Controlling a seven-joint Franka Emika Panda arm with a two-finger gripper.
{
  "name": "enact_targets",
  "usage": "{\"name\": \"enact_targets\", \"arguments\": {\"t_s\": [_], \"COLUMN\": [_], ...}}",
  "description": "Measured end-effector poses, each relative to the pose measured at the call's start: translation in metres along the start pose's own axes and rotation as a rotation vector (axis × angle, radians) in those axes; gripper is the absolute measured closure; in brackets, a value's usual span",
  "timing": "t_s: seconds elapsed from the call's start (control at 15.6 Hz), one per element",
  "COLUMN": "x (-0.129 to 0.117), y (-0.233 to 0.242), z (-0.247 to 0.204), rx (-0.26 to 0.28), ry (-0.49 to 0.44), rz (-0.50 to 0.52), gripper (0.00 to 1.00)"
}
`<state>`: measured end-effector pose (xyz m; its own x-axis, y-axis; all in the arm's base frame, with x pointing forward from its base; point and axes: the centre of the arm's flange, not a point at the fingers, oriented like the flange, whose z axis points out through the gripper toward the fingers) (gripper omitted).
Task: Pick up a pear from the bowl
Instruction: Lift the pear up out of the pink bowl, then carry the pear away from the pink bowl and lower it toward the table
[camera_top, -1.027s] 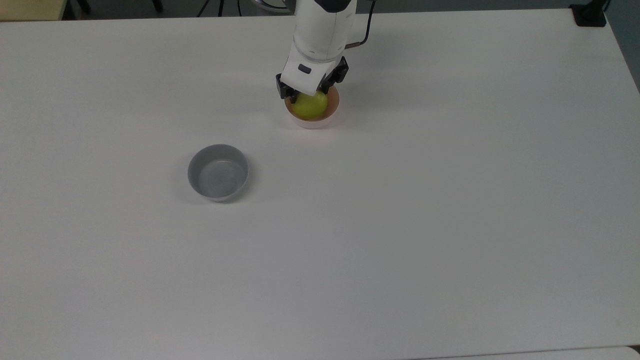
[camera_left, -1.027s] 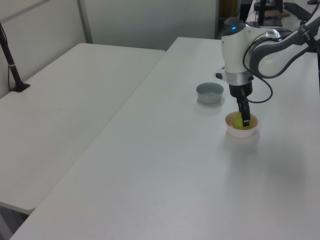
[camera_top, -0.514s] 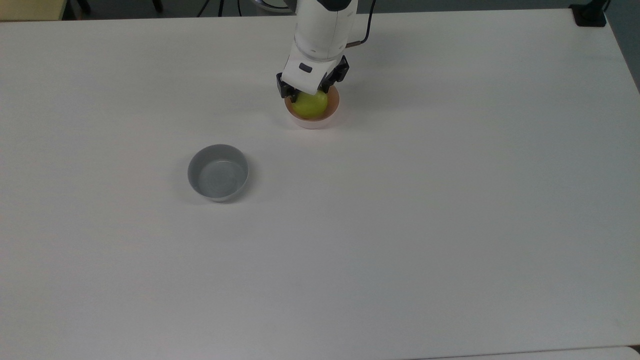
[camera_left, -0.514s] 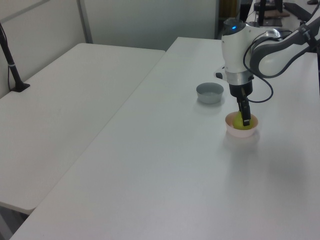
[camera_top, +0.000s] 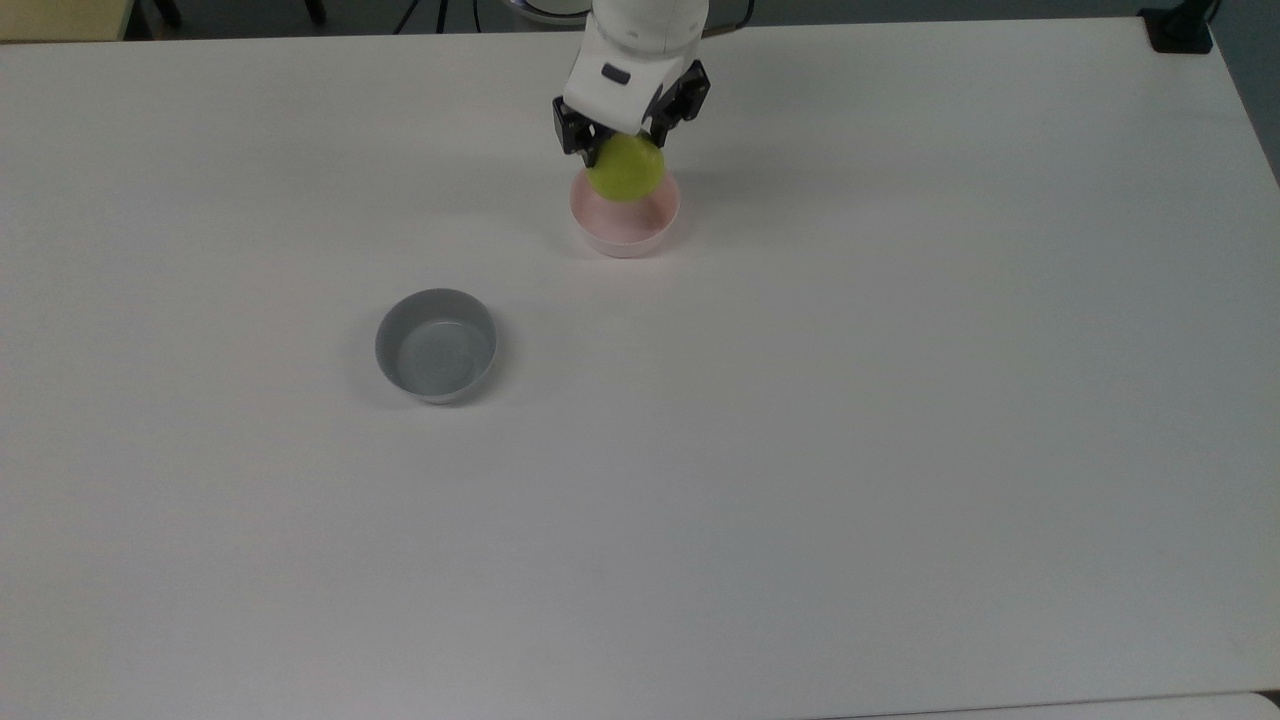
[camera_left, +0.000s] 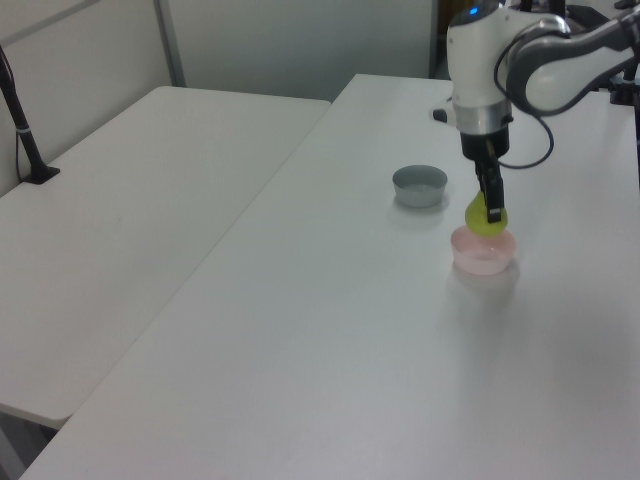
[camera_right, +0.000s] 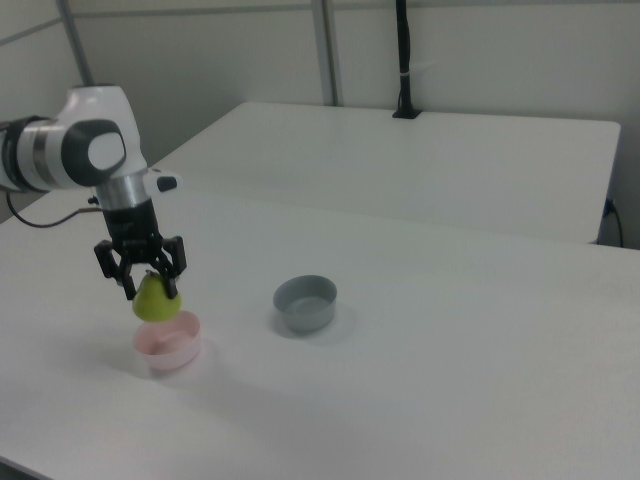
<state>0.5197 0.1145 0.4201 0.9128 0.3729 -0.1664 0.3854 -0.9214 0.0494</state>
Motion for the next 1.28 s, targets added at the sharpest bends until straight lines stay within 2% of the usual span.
{"name": "enact_targets", "arguments": {"t_s": [0.26, 0.39, 0.58, 0.64, 0.9, 1.03, 1.28], "x": [-0.008, -0.012, -0.024, -0.033, -0.067, -0.070, -0.057], "y": [0.006, 0.017, 0.074, 0.105, 0.185, 0.199, 0.210], "z": [-0.051, -0.057, -0.046, -0.039, -0.017, -0.001, 0.055], "rx": [0.006, 0.009, 0.027, 0.039, 0.068, 0.064, 0.042], "ry": [0.015, 0.017, 0.000, -0.008, -0.016, -0.002, -0.028], "rz": [0.015, 0.037, 0.110, 0.130, 0.179, 0.195, 0.193], "gripper": [0.26, 0.26, 0.26, 0.26, 0.26, 0.26, 0.26]}}
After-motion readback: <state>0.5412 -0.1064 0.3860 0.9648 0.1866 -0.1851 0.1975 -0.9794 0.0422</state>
